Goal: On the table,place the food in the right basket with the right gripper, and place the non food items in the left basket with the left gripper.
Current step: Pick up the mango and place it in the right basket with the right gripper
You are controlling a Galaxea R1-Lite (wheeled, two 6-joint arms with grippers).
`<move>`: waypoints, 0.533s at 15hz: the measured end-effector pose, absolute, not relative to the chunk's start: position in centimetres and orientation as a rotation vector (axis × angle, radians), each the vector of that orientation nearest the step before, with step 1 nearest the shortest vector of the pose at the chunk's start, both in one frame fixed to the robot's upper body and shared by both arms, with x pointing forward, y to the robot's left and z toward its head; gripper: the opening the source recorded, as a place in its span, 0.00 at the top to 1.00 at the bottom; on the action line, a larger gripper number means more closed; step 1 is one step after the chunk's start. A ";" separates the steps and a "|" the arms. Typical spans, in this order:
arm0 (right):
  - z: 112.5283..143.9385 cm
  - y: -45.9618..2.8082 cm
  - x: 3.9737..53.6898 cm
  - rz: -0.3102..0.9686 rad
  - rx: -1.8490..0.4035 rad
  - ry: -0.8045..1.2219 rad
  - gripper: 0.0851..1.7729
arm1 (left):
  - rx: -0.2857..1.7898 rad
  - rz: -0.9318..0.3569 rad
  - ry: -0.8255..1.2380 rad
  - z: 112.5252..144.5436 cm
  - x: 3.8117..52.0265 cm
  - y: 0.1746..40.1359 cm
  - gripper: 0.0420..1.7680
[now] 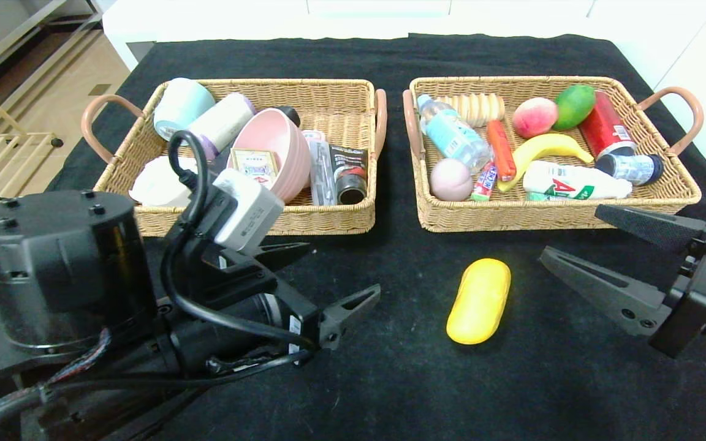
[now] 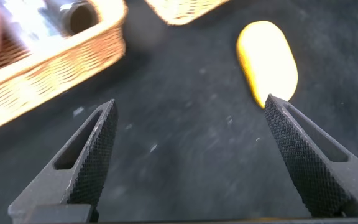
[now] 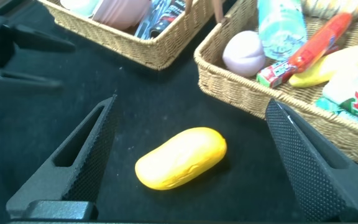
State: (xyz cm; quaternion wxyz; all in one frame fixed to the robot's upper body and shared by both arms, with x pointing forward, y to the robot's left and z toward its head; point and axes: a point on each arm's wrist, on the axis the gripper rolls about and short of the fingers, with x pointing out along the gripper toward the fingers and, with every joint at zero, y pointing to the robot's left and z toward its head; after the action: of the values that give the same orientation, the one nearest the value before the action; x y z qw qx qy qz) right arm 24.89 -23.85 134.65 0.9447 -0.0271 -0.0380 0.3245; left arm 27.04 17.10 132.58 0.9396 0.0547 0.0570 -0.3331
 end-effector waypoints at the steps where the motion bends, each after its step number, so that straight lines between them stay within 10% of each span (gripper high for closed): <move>1: 134.5 -23.8 24.9 0.663 -0.056 -0.073 0.04 | 0.105 -0.677 0.107 132.3 26.7 17.9 0.04; 8: 133.8 -23.2 25.1 0.676 -0.067 -0.019 0.04 | 0.075 -0.659 0.030 131.6 25.7 20.5 0.04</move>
State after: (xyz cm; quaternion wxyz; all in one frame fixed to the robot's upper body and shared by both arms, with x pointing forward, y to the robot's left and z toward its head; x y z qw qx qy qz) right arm 25.14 -23.20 133.80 0.9428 -0.0329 -0.0092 0.3317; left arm 25.66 20.46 131.58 0.9453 0.0367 0.0147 -0.3237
